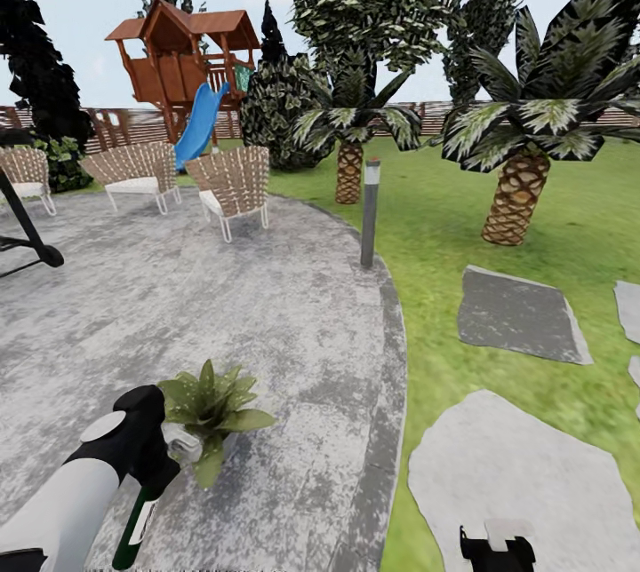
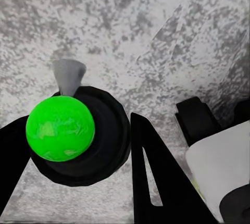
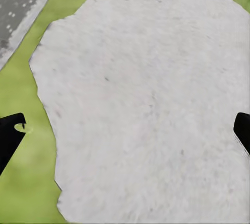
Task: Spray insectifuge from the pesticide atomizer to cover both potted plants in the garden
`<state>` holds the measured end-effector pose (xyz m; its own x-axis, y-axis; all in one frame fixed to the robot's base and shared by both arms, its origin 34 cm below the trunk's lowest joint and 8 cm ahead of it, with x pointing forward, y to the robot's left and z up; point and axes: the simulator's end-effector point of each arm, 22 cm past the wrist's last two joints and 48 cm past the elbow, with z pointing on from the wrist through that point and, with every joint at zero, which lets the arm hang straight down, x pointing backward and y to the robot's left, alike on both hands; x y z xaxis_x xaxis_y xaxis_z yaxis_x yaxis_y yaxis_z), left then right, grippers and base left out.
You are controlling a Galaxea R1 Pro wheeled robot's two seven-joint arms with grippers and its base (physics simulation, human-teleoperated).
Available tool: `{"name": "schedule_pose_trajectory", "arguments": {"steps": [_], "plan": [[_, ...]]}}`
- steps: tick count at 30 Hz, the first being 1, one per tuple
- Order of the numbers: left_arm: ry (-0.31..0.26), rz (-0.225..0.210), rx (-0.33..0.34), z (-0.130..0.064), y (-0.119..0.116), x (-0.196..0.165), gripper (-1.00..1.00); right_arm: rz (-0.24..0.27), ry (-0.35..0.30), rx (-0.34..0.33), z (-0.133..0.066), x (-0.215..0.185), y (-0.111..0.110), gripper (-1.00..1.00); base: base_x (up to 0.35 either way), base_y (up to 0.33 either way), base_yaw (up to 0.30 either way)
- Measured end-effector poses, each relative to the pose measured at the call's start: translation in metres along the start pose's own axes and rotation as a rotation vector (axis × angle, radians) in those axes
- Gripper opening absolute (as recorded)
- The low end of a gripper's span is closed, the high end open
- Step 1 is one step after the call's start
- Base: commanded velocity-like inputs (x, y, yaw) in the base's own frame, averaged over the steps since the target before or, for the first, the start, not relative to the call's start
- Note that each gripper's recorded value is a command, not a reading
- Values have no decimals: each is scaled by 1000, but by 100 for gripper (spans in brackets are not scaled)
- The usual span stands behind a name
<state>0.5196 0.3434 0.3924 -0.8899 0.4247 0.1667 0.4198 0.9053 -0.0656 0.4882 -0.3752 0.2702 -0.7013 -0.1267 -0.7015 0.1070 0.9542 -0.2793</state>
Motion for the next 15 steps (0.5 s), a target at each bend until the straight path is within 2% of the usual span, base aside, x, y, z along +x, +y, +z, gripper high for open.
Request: {"name": "schedule_pose_trajectory", "arguments": {"steps": [4,8,11,15], "plan": [[36,-11,-21,17,4,18,-100,0,0,0,0,0,0,100,0,-276,275],[80,2,-4,40,-9,39,-100,0,1,-1,0,0,0,100,70,-260,276],[81,3,2,43,-12,41,-100,0,1,-1,0,0,0,100,232,-137,120],[75,-5,0,42,-11,40,-100,0,1,-1,0,1,0,100,70,-22,17]]}}
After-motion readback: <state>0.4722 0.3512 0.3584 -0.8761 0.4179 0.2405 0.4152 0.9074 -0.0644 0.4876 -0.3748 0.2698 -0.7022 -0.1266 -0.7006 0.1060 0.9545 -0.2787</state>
